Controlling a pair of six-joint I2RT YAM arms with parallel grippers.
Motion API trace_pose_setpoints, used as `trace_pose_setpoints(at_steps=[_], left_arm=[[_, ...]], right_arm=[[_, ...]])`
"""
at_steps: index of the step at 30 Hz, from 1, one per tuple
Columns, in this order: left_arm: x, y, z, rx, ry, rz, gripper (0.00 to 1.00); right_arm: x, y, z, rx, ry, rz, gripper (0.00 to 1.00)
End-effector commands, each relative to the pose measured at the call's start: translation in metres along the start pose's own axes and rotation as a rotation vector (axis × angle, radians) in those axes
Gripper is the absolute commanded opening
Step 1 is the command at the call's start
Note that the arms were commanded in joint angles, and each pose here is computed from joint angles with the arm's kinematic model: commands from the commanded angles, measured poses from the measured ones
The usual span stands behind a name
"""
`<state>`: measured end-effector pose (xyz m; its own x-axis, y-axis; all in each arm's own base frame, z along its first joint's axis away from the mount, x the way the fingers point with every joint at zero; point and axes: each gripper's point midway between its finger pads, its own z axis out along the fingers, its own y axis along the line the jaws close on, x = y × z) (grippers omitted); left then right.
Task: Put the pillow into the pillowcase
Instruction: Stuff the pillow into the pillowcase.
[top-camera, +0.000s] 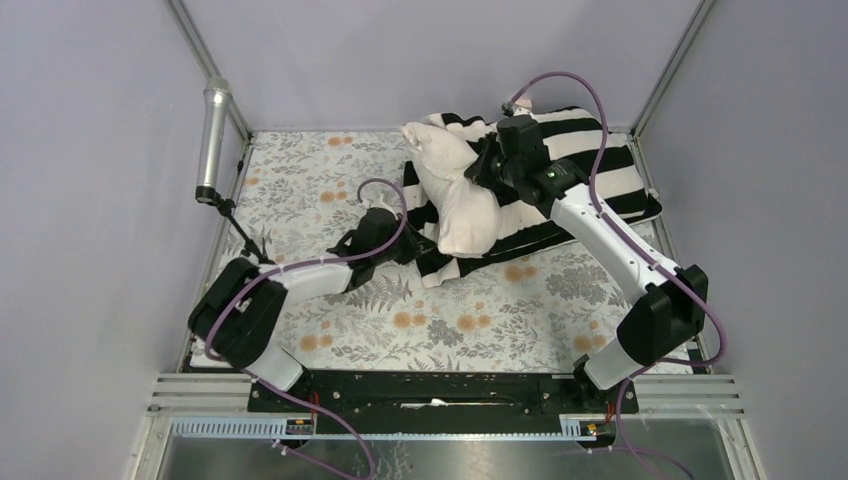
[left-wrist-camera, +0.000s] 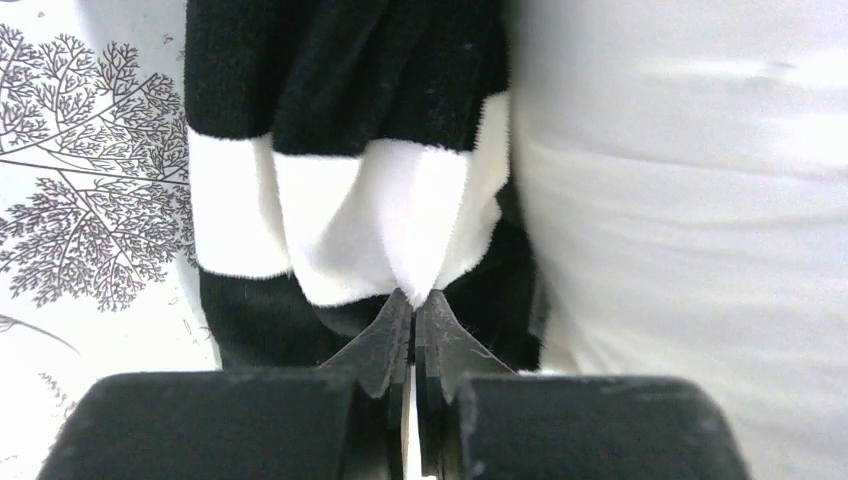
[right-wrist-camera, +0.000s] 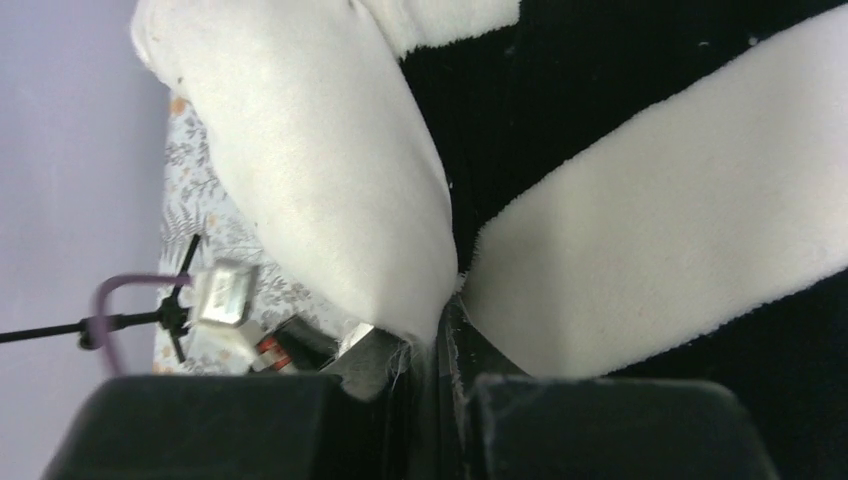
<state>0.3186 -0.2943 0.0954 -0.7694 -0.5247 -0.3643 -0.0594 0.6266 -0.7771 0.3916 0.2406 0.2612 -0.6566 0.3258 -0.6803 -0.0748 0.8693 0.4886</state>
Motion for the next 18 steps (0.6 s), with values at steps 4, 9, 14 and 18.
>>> trace_pose_setpoints(at_steps=[4, 9, 14, 18], left_arm=[[-0.006, 0.025, -0.034, -0.005, -0.057, 0.009, 0.0], [-0.004, 0.018, -0.027, 0.114, -0.038, 0.001, 0.0], [-0.001, 0.02, -0.019, 0.1, -0.015, 0.002, 0.0], [-0.001, 0.028, -0.006, 0.037, 0.006, -0.005, 0.0]], right_arm=[[-0.021, -0.028, 0.019, 0.104, -0.152, -0.007, 0.0], [0.036, 0.003, 0.033, -0.157, 0.027, 0.116, 0.0], [0.049, 0.005, 0.024, -0.208, 0.056, 0.139, 0.0], [0.047, 0.037, 0.009, -0.383, 0.073, 0.215, 0.0]])
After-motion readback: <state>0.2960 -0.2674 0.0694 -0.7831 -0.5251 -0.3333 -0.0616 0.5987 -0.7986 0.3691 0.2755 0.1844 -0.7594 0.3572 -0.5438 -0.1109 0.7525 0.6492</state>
